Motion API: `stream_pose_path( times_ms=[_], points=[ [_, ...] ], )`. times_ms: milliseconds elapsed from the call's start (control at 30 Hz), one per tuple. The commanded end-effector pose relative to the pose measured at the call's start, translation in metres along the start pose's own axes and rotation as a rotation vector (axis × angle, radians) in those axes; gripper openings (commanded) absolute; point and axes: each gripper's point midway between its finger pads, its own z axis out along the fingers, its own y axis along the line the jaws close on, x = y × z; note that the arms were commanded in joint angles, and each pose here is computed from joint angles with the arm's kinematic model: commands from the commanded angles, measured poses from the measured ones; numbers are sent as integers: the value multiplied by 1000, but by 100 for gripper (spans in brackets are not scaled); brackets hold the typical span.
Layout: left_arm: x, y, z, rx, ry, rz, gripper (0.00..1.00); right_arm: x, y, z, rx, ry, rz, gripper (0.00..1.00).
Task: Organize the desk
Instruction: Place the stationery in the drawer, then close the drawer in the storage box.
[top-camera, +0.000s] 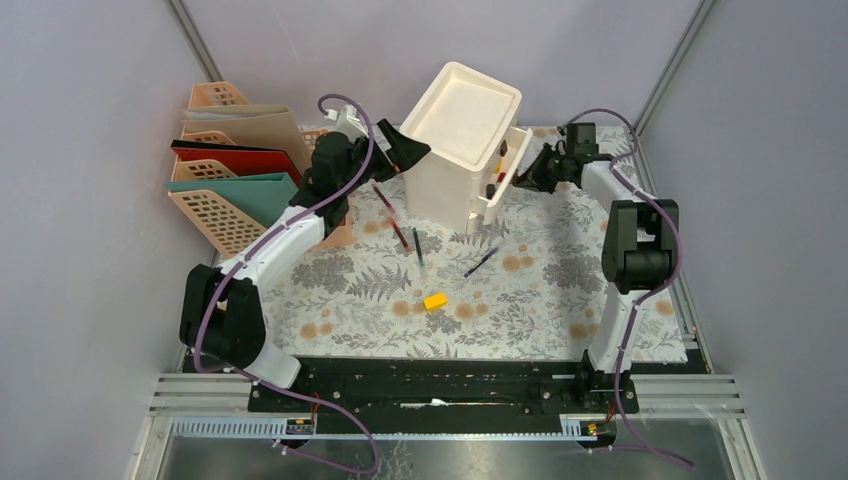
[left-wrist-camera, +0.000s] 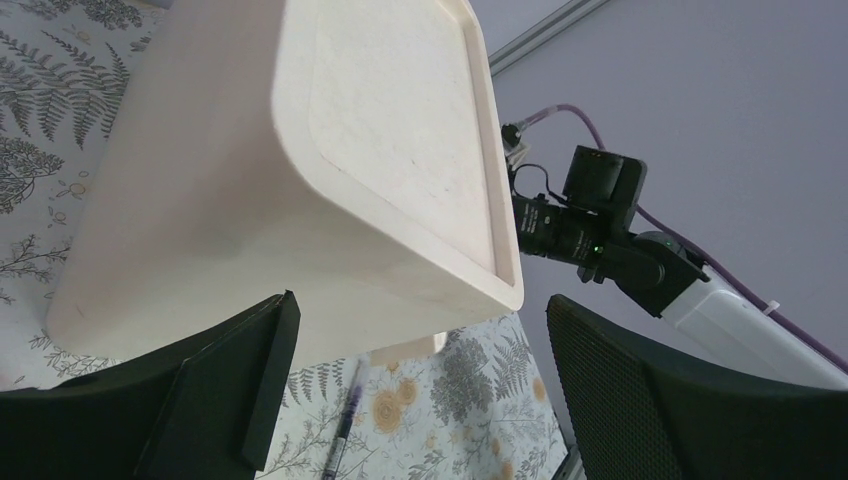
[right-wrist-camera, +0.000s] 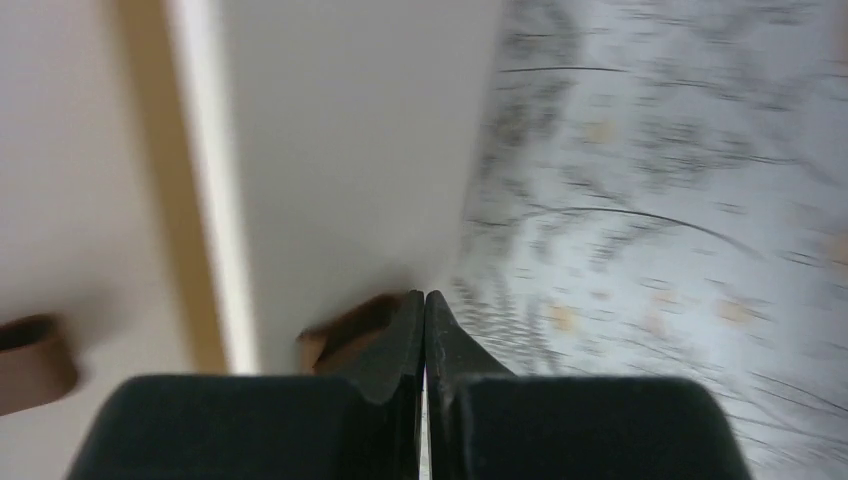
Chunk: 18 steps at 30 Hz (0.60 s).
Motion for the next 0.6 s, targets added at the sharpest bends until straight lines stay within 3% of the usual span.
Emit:
stream_pose_path(
  times_ms=[0,233,567],
  points=[
    [-21,-20,2,27,-54,43,99,-9,108,-14,-324,-10,-44,0],
    [-20,-12,11,-9,-44,28,99,-1,109,22,-330,33,9,8],
    [-41,16,20,-349,-172,-94,99,-30,79,-54,-260,-135,-418,23]
  ],
)
